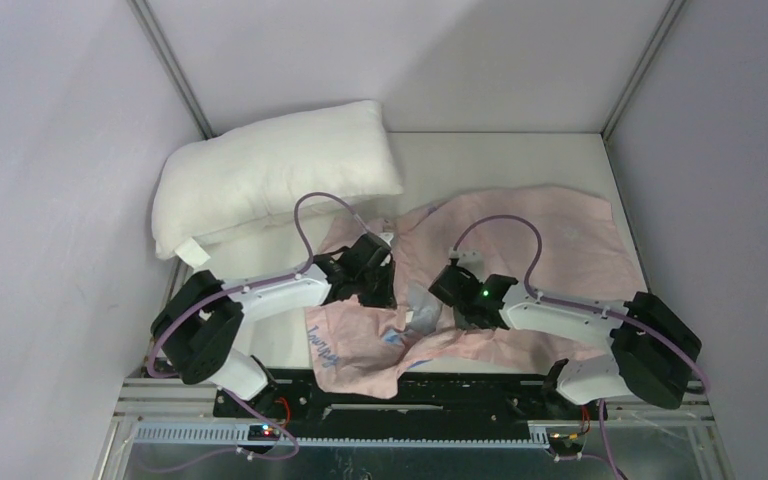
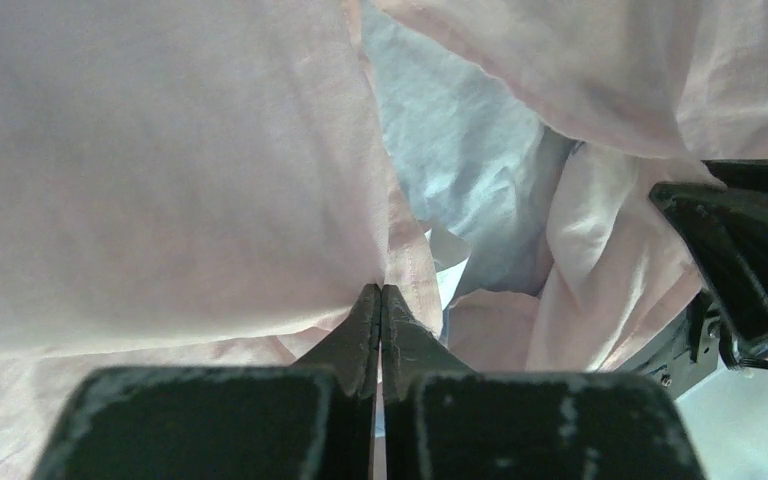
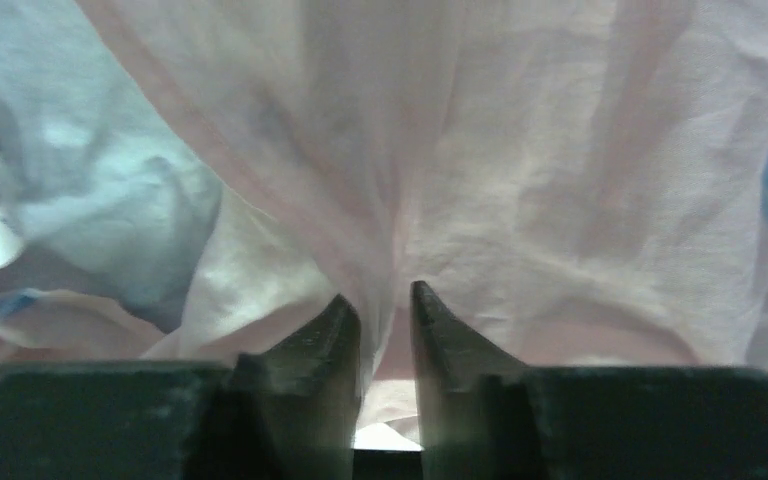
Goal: Put the pillow into the pillowcase
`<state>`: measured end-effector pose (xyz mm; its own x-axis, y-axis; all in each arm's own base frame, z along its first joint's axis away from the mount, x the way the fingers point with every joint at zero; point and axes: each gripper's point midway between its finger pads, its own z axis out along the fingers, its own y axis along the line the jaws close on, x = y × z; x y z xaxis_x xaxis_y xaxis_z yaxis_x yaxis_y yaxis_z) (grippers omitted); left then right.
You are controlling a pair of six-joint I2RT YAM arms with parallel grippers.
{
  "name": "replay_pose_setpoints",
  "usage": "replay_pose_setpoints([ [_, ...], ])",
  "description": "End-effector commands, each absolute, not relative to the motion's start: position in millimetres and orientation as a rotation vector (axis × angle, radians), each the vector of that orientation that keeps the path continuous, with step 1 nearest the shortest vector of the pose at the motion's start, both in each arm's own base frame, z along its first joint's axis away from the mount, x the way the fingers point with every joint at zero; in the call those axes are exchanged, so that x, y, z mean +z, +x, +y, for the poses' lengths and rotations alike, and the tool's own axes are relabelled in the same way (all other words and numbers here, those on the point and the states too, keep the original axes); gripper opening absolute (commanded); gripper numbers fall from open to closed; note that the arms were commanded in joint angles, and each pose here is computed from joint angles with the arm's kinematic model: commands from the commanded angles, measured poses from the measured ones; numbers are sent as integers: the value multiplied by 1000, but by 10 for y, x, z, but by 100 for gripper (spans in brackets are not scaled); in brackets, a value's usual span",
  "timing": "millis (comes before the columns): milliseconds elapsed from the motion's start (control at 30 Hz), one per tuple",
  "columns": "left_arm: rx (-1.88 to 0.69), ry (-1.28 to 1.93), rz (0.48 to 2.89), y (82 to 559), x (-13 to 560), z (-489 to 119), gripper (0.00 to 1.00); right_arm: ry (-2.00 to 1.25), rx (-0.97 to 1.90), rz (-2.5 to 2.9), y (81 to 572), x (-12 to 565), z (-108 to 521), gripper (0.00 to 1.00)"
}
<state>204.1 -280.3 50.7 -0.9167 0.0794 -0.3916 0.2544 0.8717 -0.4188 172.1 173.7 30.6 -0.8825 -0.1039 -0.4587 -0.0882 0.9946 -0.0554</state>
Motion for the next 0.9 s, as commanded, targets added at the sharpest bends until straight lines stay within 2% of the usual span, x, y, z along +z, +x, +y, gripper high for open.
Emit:
replay_pose_setpoints([
  [0, -712, 259, 2664, 2016, 543, -2842, 0, -121, 112, 2538, 1927, 654, 2026, 39],
  [100, -700, 244, 2666, 2009, 524, -2813, 0, -205, 171, 2432, 2106, 970, 2180, 55],
  [200, -679, 221, 2660, 2020, 544, -2776, 3, -317, 217, 2346, 2282, 1198, 2387, 60],
  [467, -644, 66, 2535, 2289, 965, -2556, 32, -585, 333, 2354, 2519, 1001, 2776, 57],
  [700, -586, -80, 2303, 2803, 1775, -2160, 48, -629, 361, 2419, 2582, 647, 2869, 57],
  [867, -442, -70, 2169, 3484, 2464, -2067, 80, -609, 341, 2465, 2638, 416, 2855, 46],
])
